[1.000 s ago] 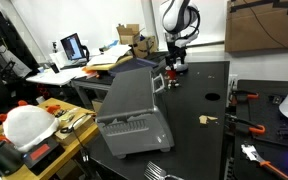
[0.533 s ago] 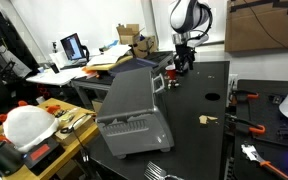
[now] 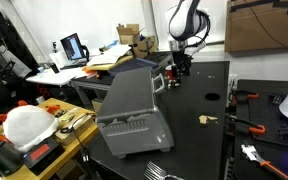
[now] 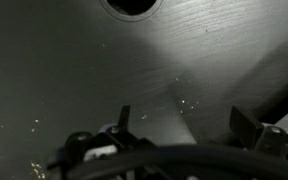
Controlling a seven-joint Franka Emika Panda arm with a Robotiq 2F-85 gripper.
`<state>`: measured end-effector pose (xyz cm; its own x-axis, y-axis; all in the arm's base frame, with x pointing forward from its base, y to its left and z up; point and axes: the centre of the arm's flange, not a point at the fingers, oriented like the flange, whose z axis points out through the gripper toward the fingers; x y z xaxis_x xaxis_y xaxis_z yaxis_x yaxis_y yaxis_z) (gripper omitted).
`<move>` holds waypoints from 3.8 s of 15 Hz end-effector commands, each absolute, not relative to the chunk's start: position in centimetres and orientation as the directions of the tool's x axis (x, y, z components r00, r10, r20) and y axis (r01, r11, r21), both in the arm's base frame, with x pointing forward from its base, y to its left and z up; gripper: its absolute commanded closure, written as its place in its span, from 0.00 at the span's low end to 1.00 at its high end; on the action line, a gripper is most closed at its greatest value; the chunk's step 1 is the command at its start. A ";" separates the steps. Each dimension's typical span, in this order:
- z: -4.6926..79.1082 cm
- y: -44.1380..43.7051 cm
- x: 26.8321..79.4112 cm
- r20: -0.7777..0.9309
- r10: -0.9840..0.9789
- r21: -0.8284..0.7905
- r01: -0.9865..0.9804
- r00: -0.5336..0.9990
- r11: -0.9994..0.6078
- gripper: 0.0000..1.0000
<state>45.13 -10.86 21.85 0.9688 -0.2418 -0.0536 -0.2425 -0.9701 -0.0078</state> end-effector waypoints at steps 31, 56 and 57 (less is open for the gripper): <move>11.6 -19.5 53.6 -0.059 -0.322 0.118 -0.313 0.945 -0.942 0.00; 15.5 -24.8 53.5 -0.129 -0.159 0.022 -0.157 0.979 -0.987 0.96; 16.1 -25.2 53.4 -0.122 -0.160 0.027 -0.158 0.980 -0.987 0.96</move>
<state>54.28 -24.14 13.35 0.9742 -0.1853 -0.1286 -0.1837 -0.9827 0.0246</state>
